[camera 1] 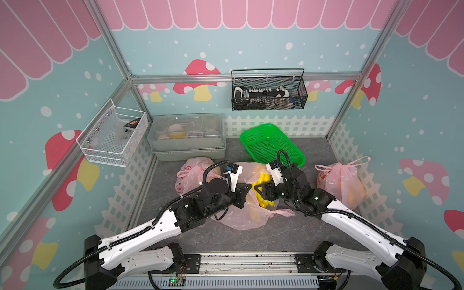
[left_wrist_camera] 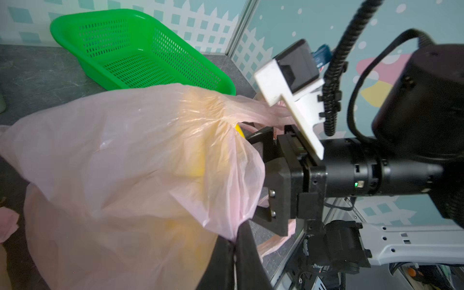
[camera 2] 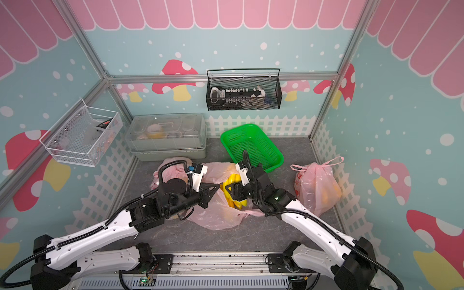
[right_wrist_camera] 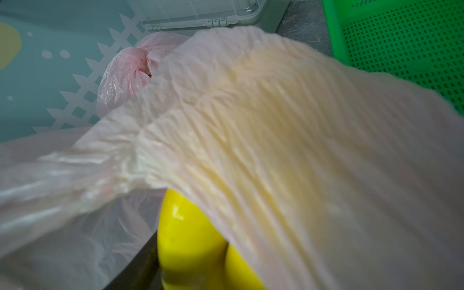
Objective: Place the banana into a plastic bag & tie a knot
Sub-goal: Place the banana into the plastic bag.
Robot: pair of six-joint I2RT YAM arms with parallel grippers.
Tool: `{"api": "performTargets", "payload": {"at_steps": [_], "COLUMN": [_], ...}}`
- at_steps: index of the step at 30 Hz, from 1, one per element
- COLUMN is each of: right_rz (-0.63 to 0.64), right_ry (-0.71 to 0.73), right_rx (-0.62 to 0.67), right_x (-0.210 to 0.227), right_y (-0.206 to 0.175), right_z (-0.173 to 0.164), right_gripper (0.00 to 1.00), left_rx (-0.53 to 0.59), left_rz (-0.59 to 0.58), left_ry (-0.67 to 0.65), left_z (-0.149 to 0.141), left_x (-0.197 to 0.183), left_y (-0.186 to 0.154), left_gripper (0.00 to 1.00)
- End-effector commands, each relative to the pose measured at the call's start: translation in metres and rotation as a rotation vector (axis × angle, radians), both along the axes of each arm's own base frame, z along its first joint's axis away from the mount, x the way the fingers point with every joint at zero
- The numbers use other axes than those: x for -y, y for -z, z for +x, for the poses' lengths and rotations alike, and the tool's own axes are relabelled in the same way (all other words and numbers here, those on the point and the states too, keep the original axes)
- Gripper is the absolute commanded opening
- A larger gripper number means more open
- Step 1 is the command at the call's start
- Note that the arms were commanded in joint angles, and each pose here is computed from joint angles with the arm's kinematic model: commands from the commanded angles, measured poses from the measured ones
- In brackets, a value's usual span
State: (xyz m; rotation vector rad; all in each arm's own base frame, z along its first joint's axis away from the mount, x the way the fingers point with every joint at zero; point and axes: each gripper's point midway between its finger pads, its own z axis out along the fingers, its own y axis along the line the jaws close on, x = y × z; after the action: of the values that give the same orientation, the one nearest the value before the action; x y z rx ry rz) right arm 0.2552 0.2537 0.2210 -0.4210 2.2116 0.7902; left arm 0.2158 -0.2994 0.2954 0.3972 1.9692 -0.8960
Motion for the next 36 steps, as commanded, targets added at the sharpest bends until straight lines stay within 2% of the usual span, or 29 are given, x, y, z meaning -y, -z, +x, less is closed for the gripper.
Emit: {"api": "performTargets", "payload": {"at_steps": [1,6,10,14,17,21,25,29,36], "right_rz": [0.117,0.196,0.260,0.366,0.358,0.337,0.346,0.444,0.544], "right_ry": [-0.042,-0.073,-0.105,-0.192,-0.247,-0.249,-0.230,-0.256,-0.330], "right_rx": [-0.006,0.021,0.003,0.068,0.159,0.175,0.117,0.065,-0.028], "right_x": [-0.027,-0.052,-0.068,-0.082,-0.087,-0.086,-0.089,-0.103,-0.141], "right_y": [-0.004,0.016,0.030,0.008,-0.016,-0.031,-0.043,-0.054,-0.052], "right_z": [0.001,0.005,0.006,-0.006,-0.018,-0.020,-0.019,-0.022,-0.033], "right_gripper": [0.62,0.66,0.67,0.66,0.66,0.65,0.64,0.64,0.64], "left_rx": [0.050,0.023,-0.064,-0.129,-0.130,-0.103,-0.060,-0.024,-0.005], "left_rz": [-0.051,-0.086,-0.147,-0.210,-0.221,-0.204,-0.196,-0.198,-0.214], "left_ry": [-0.008,-0.062,-0.108,-0.160,-0.180,-0.192,-0.201,-0.206,-0.229], "left_z": [0.001,0.009,0.023,0.035,0.036,0.033,0.028,0.024,0.019], "left_x": [-0.001,-0.010,-0.024,-0.042,-0.052,-0.061,-0.071,-0.079,-0.090], "left_y": [-0.012,-0.009,0.008,0.025,0.027,0.021,0.011,0.005,0.006], "left_gripper": [0.00,0.00,0.00,0.00,0.00,0.00,0.00,0.00,0.00]}}
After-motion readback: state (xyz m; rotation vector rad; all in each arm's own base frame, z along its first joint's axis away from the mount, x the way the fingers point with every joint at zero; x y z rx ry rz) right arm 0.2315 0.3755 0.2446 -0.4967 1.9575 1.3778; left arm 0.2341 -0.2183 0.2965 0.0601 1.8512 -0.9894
